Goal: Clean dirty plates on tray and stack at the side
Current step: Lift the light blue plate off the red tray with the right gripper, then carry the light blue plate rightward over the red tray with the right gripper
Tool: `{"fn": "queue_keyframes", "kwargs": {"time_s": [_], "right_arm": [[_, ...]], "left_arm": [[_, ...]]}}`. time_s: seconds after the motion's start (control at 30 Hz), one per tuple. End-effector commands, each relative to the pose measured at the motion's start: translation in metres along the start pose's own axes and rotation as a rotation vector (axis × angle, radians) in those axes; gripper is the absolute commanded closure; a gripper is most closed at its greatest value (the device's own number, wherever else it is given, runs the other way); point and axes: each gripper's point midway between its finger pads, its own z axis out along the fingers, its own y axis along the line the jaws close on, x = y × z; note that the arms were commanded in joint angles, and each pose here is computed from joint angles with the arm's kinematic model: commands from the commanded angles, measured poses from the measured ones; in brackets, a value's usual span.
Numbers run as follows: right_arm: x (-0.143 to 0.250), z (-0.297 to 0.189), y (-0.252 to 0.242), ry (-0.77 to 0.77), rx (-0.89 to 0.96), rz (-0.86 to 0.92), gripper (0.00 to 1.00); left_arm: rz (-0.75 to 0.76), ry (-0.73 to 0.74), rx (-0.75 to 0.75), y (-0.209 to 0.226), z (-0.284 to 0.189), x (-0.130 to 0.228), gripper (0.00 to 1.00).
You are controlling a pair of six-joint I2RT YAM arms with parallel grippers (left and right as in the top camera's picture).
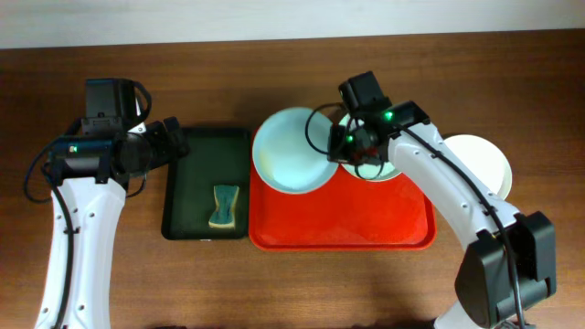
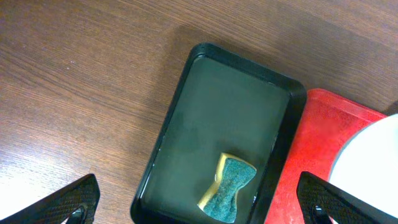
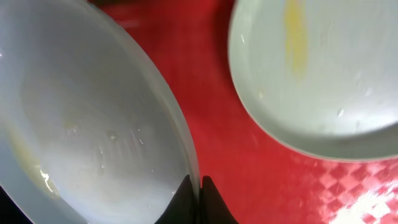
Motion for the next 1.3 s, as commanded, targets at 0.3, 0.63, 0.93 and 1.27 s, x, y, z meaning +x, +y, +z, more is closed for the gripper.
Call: {"fn": "queue_keyframes", "kwargs": {"time_s": [0.3,0.63,0.93,1.27], "right_arm": [[-0.033,0.004,0.086,-0.368,0.059,-0.211,0.96],[-0.049,0.008,0.131,-0.602,0.171,-0.470,0.96],[-0.066,-0.017,0.173,-0.763,0.176,-0.772,0.96],[-0.083,-0.083,0.205,-0.998,0.180,-0.826,0.96]], "left_arm": [[-0.013,-0.001,0.006,0.000,-0.001,0.000,0.01],[-0.013,-0.001,0.006,0.000,-0.001,0.000,0.01],[-0.013,-0.001,0.006,0.000,-0.001,0.000,0.01],[-0.013,-0.001,0.006,0.000,-0.001,0.000,0.01]]}}
